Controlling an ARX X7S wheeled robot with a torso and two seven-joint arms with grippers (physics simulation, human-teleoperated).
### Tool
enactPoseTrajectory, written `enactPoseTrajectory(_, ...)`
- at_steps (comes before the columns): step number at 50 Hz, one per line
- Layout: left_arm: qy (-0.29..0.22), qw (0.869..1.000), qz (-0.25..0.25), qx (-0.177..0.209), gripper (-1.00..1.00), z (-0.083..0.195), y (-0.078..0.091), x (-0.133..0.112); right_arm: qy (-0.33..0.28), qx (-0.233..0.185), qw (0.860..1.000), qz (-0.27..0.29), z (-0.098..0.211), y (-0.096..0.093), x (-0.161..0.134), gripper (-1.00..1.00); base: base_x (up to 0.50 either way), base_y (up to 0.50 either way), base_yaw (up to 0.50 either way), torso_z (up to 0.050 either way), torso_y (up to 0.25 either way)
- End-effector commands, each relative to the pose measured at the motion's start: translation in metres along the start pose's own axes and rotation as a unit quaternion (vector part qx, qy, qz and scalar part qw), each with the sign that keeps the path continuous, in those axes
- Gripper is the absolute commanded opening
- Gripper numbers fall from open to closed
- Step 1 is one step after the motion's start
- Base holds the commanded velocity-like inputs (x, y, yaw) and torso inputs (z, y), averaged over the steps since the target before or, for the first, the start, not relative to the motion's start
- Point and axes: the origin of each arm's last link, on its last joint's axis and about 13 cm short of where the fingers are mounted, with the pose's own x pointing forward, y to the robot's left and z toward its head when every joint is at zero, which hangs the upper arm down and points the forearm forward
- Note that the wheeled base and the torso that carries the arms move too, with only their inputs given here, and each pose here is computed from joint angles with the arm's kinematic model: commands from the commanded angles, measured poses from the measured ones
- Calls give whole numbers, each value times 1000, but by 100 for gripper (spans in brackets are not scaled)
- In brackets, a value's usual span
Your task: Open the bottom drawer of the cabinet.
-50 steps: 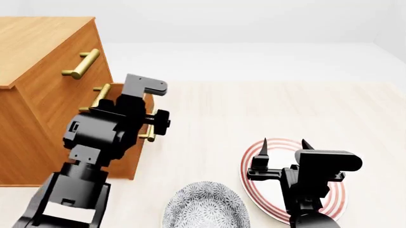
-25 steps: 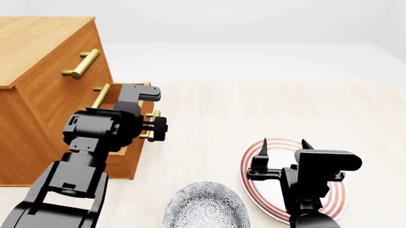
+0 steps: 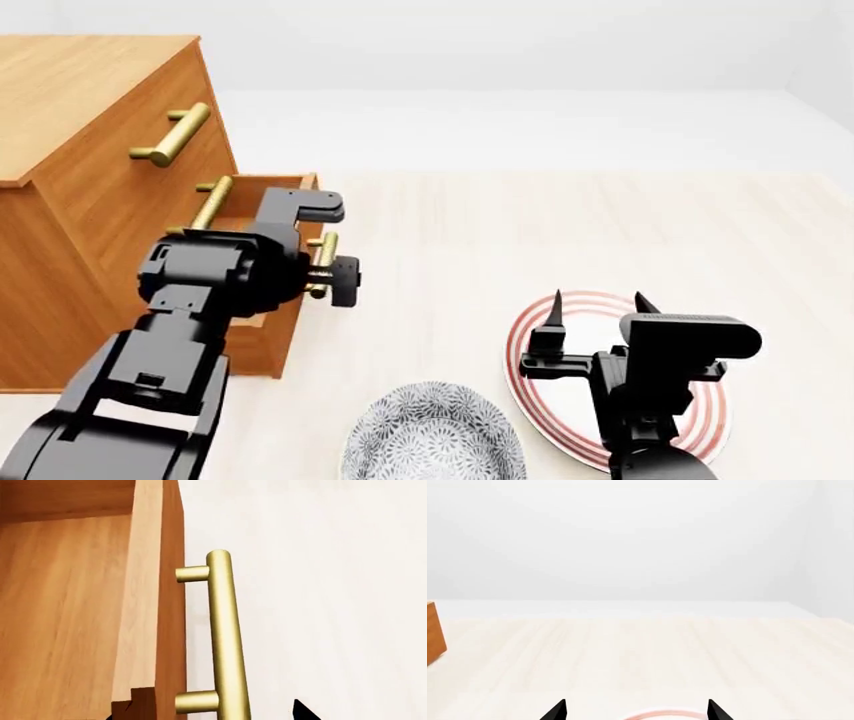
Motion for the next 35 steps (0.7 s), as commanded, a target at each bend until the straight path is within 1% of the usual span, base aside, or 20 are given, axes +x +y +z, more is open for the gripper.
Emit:
enactPoseTrajectory(1,12,999,-51,0,100,-2,-4,-4,1,1,1000,0,-1,0,0,100,0,0,0,0,0)
enactPoseTrajectory(5,10,998,-58,8,100,-4,-7,-5,1,1,1000,-1,-1,0,0,100,0,0,0,0,0)
enactPoseTrajectory(10,4,995,-98,13,100,-6,-12,-13,1,1,1000,-2,-1,0,0,100,0,0,0,0,0)
enactPoseTrajectory(13,5,995,-102,22,100,-6,-15,-15,1,1,1000,-1,-1,0,-1,100,0,0,0,0,0)
enactPoseTrajectory(21,13,990,-134,38,100,-8,-33,-13,0,1,1000,-1,0,0,-1,100,0,0,0,0,0)
enactPoseTrajectory(22,14,988,-150,39,100,-7,-38,-13,0,1,1000,-2,0,-1,-1,100,0,0,0,0,0)
enactPoseTrajectory(25,16,985,-167,44,100,-8,-46,-13,-1,0,1000,-3,1,-2,-2,100,0,0,0,0,0)
enactPoseTrajectory(27,13,982,-184,43,100,-7,-50,-15,-2,0,1000,-4,2,-2,-2,100,0,0,0,0,0)
enactPoseTrajectory(32,4,978,-202,50,100,-5,-61,-16,-3,0,1000,-6,2,-3,-3,100,0,0,0,0,0)
enactPoseTrajectory(35,0,976,-212,46,100,-2,-66,-18,-3,0,1000,-7,3,-4,-3,100,0,0,0,0,0)
